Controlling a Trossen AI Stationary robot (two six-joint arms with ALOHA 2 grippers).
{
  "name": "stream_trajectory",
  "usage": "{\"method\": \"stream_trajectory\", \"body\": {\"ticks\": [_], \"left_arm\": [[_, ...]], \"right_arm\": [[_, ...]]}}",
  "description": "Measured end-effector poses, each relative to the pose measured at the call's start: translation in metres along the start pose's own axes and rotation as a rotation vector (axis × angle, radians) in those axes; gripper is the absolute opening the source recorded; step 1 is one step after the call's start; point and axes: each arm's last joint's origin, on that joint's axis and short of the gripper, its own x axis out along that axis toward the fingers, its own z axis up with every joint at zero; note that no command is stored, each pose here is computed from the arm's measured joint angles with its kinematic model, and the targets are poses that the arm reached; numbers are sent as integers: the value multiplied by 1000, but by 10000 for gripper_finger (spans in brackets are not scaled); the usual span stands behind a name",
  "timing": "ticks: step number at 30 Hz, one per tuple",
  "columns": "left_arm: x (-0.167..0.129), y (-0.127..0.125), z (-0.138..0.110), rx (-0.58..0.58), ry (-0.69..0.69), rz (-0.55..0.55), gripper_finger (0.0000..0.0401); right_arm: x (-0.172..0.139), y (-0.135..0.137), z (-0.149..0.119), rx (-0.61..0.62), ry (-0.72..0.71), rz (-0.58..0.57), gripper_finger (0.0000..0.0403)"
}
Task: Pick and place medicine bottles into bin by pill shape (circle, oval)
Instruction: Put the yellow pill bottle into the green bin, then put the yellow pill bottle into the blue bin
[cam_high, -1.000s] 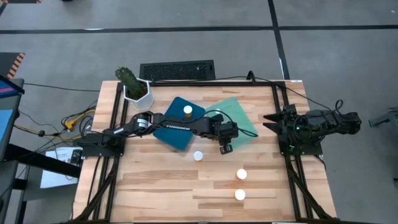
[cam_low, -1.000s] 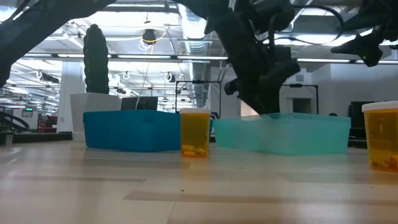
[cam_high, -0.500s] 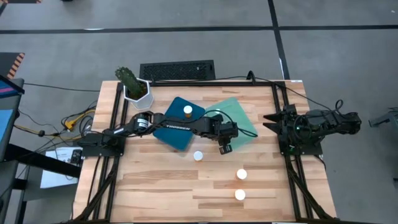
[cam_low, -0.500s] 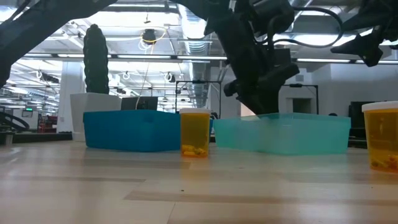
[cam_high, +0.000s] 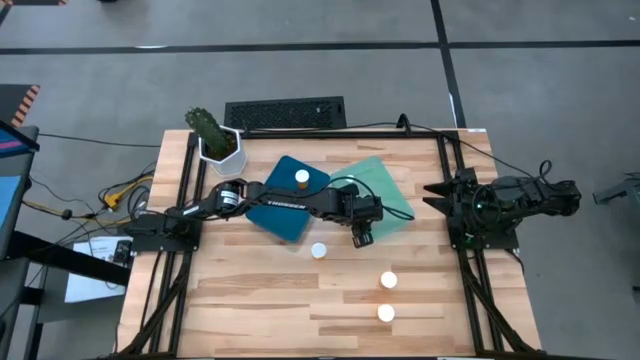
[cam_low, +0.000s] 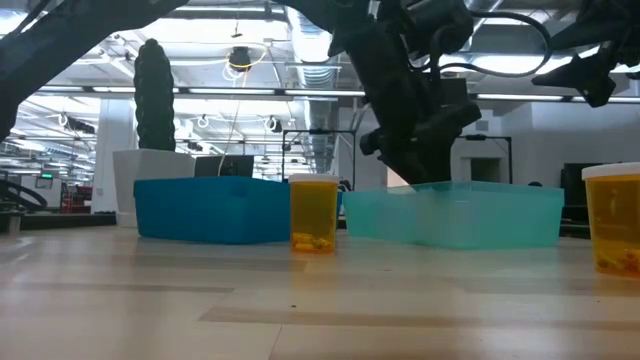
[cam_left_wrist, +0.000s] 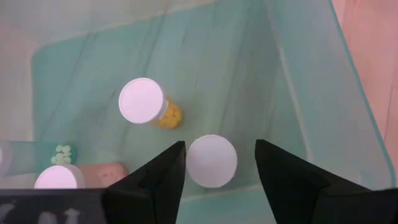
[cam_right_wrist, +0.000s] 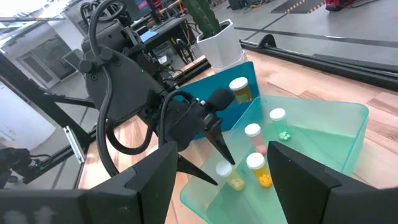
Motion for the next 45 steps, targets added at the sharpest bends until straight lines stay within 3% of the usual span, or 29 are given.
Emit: {"method": "stream_trajectory", "body": {"ticks": [10,17,23,26,35,40,45], "left_arm": [[-9,2,5,-1,2,24,227],[-24,4,11,14,30,40,234],[-57,-2,17,16,82,-2,234],[-89,-13,17,38,73,-28,234],[-183,-62,-18,92,145,-62,234],[-191,-94,-41,185,192,-77,234],[-161,-111,-63,204,228,-68,234]], "right_arm": [[0,0,0,0,0,0,260],[0,0,0,0,0,0,260],[0,0,0,0,0,0,260],[0,0,0,0,1,1,260],[0,0,-1,-5,10,-3,260],[0,-1,-1,-6,14,-5,260],[0,-1,-1,-6,14,-5,260]]}}
